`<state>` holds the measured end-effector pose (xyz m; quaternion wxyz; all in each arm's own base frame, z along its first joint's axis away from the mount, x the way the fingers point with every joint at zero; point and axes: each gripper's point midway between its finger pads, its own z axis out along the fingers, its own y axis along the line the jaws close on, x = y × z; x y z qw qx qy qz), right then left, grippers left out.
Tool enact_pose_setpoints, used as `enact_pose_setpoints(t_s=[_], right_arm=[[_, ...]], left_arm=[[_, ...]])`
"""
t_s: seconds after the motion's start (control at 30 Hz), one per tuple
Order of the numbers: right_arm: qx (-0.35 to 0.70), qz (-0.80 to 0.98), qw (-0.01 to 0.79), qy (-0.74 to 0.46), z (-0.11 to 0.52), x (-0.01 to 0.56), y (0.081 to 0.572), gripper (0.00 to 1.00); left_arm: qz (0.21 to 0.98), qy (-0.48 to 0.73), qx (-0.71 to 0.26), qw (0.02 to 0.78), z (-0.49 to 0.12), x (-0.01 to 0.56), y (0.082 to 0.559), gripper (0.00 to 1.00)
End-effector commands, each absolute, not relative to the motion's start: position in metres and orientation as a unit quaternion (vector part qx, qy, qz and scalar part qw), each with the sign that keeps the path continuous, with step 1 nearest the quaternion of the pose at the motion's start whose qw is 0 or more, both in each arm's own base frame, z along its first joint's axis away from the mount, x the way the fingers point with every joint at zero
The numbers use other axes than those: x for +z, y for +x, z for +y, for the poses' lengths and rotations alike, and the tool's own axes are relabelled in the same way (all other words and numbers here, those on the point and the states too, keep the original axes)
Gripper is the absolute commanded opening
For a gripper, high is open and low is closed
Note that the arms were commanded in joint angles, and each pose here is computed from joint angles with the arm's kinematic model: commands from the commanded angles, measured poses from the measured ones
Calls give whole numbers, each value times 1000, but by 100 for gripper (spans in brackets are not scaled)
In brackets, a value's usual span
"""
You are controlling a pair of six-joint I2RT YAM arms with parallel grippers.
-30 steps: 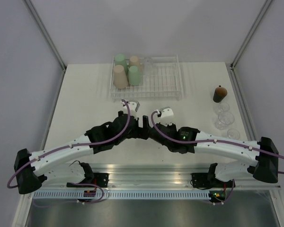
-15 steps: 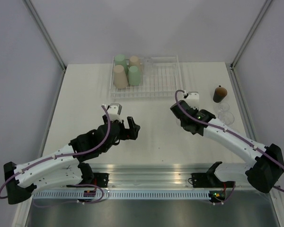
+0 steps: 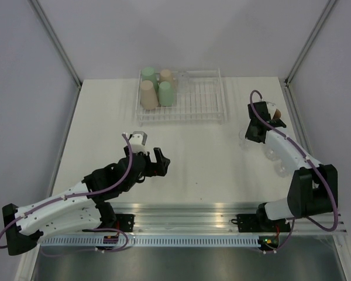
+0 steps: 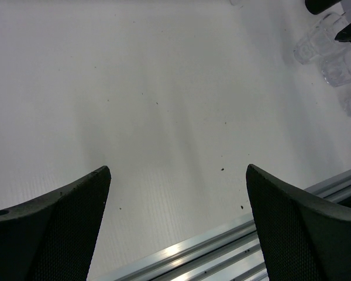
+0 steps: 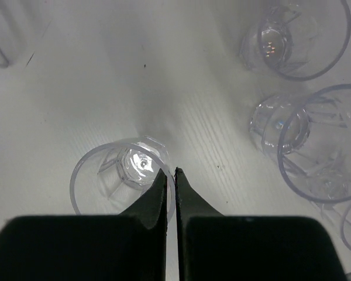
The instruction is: Unload the cups from the dish rack
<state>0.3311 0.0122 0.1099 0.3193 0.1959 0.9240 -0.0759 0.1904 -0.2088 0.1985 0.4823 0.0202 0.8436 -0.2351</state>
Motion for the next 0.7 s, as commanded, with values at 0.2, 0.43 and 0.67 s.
enact_pose_setpoints(t_s=[0.2, 0.43, 0.67], right_arm=[[-35, 895, 357, 265, -15, 123, 400, 1], [-71, 882, 357, 298, -37, 112, 424, 1], [-123, 857, 357, 351, -75, 107, 428, 1]], left_arm=[[847, 6, -238, 475, -203, 190, 186, 100], [848, 5, -239, 474, -200, 187, 184, 100], [847, -2, -246, 471, -198, 184, 181, 100]])
